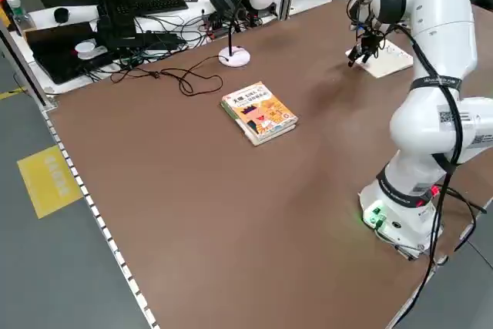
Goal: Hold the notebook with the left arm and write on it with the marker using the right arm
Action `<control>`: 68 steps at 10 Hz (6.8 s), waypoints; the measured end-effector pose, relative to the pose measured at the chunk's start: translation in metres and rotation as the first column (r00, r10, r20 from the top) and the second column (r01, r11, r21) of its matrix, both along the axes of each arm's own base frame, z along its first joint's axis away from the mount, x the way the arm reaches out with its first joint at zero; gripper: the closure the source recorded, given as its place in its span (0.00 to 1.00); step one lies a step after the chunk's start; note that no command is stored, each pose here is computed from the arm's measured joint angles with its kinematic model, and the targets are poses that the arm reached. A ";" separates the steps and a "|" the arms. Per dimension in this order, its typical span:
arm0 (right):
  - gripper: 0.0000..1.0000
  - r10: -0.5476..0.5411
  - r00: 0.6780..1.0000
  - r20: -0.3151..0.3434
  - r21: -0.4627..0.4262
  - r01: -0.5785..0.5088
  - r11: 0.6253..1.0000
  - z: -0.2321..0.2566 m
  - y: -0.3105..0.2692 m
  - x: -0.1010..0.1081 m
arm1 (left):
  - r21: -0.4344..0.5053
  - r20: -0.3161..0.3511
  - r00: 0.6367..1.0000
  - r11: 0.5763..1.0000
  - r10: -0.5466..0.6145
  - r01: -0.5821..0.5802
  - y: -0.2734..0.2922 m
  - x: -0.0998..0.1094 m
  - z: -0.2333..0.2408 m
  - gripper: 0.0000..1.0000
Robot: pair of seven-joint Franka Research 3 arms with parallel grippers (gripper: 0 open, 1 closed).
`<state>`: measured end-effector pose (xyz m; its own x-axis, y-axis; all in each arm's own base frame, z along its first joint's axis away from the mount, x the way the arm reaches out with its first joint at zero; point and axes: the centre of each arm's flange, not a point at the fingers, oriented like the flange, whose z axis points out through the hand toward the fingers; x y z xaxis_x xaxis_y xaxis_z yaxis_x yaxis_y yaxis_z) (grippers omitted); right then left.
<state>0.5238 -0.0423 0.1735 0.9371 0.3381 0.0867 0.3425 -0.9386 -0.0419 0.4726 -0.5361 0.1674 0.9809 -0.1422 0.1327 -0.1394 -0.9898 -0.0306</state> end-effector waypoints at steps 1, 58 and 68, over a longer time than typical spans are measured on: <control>0.04 0.001 1.000 0.000 0.000 -0.001 1.000 0.000 0.000 0.000 | 0.000 0.000 1.000 1.000 0.000 0.000 0.000 0.000 0.000 0.00; 0.82 -0.406 0.255 -0.878 0.037 0.880 0.473 0.025 0.180 -0.027 | 0.005 0.004 1.000 1.000 -0.008 0.008 0.002 0.003 -0.001 0.00; 0.82 -0.378 0.225 -0.898 0.057 0.911 0.408 0.024 0.225 -0.039 | 0.006 0.004 1.000 1.000 -0.014 0.014 0.003 0.003 -0.001 0.00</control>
<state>0.4852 0.1828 0.1976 0.5490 -0.2883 -0.7845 -0.7926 -0.4773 -0.3793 0.4761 -0.5334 0.1668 0.9783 -0.1569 0.1357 -0.1532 -0.9875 -0.0376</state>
